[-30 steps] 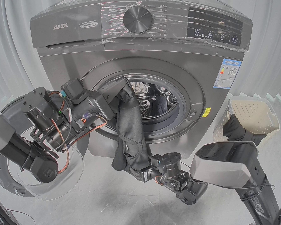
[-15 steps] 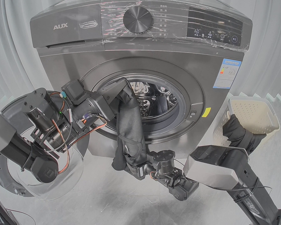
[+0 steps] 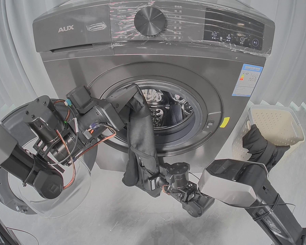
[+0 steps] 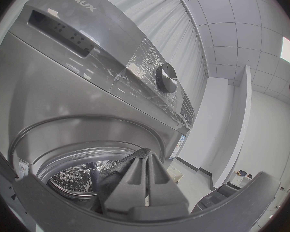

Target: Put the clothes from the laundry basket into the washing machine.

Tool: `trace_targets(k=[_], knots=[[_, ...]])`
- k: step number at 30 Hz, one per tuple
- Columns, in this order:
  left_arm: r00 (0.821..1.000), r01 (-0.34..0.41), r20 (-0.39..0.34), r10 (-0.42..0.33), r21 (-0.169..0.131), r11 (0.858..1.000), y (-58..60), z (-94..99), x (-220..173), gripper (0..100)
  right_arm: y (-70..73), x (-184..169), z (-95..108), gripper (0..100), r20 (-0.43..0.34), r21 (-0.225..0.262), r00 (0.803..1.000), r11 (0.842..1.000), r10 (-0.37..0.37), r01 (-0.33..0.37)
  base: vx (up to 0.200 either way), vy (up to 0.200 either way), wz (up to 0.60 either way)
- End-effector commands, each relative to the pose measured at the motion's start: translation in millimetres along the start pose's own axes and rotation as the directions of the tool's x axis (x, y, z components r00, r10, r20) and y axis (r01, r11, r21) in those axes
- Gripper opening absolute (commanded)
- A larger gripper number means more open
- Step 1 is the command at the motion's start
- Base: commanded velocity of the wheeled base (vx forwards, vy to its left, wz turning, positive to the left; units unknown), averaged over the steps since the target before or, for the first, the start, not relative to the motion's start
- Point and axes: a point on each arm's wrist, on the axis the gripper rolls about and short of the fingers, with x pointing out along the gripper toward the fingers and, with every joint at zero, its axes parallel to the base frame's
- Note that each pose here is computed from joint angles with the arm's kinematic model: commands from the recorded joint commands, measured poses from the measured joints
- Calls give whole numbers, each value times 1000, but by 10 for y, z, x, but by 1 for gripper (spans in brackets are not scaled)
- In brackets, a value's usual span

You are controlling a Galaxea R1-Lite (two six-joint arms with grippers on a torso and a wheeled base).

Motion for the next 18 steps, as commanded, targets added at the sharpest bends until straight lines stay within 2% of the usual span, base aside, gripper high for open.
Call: trace_targets(k=[1, 5, 8, 9, 11, 12, 15, 18], knots=[[1000, -3, 0, 3, 0, 1000, 13, -2, -3, 0, 31, -16, -37, 0, -3, -2, 1000, 1000, 7, -7, 0, 0, 0], [1000, -19, -7, 19, 2, 1000, 72, -24, -13, 0, 45, -133, -59, 0, -27, -6, 1000, 1000, 8, -8, 0, 0, 0], [999, -36, -6, 36, 7, 999, 140, -35, -19, 0, 50, -321, 111, 0, -13, -6, 1000, 1000, 13, -13, 0, 0, 0], [999, -36, -6, 36, 7, 999, 140, -35, -19, 0, 50, -321, 111, 0, -13, -6, 1000, 1000, 13, -13, 0, 0, 0], [999, -43, -9, 43, 9, 999, 169, -42, -25, 0, 30, -565, 275, 0, -22, -7, 1000, 1000, 16, -17, 0, 0, 0], [999, -45, -10, 45, 9, 999, 173, -44, -29, 0, 24, -587, 295, 0, -20, -6, 1000, 1000, 17, -17, 0, 0, 0], [999, -52, -15, 52, 9, 999, 198, -49, -44, 0, -19, -870, 529, 0, 2, -6, 998, 998, 68, -68, 0, 0, 0], [998, -55, -15, 56, 10, 998, 201, -46, -59, 0, -124, -1074, 684, 0, 23, -2, 997, 997, 79, -79, 0, 0, 0]])
